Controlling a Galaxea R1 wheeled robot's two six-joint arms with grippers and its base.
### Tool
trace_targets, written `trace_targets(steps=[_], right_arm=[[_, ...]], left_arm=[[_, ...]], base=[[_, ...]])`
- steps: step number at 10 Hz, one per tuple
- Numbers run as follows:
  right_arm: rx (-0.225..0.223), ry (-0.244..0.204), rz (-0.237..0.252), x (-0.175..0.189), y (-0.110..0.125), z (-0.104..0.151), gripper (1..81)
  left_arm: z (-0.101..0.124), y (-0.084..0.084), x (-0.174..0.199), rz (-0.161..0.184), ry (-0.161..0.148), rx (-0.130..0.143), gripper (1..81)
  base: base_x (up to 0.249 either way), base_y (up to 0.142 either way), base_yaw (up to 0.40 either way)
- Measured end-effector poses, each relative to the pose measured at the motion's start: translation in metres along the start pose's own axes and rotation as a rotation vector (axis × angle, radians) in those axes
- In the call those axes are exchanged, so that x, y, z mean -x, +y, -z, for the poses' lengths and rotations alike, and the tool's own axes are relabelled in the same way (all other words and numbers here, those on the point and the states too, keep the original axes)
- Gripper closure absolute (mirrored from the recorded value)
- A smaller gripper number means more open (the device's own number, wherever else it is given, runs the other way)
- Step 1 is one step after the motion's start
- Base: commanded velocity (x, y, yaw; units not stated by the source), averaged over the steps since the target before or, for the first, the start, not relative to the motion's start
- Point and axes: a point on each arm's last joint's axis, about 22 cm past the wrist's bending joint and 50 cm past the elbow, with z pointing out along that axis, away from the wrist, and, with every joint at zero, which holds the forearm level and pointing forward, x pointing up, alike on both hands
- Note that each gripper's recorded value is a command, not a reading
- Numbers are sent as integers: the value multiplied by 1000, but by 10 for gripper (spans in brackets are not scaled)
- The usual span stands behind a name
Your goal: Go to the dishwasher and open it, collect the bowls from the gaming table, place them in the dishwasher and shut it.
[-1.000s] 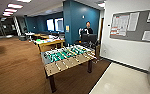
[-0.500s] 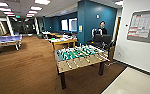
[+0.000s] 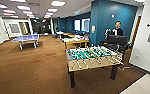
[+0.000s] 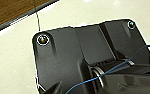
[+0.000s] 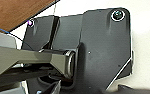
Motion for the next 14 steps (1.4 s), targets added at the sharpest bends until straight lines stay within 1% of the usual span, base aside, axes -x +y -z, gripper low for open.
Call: trace_targets(steps=[2, 3, 4, 6, 7, 10, 12, 14], right_arm=[[-2, 0, 0, 0, -2, -1, 10], [-6, 11, 2, -6, -4, -2, 10], [-2, 12, 2, -5, -2, -1, 10], [-3, 4, 3, 1, -2, 0, 10], [-2, 14, 2, -1, -2, 0, 10], [-1, 14, 4, -1, -1, 0, 10], [1, 16, 6, -2, 0, 0, 10], [0, 14, 7, -1, -1, 0, 10]], left_arm=[[1, -4, 1, -1, -1, -5, 10], [2, -8, 2, -1, -3, -11, 10], [2, -8, 1, -1, 0, -11, 10], [2, -7, 3, 0, -3, -9, 10], [2, -7, 0, 1, -1, -10, 10], [2, -7, 1, 3, -1, -10, 10], [2, -7, 3, 3, -5, -9, 10], [2, -8, 0, 6, 0, -11, 10]], base=[[0, 0, 364], [0, 0, 296], [0, 0, 279], [0, 0, 221], [0, 0, 141], [0, 0, 106], [0, 0, 0], [0, 0, -178]])
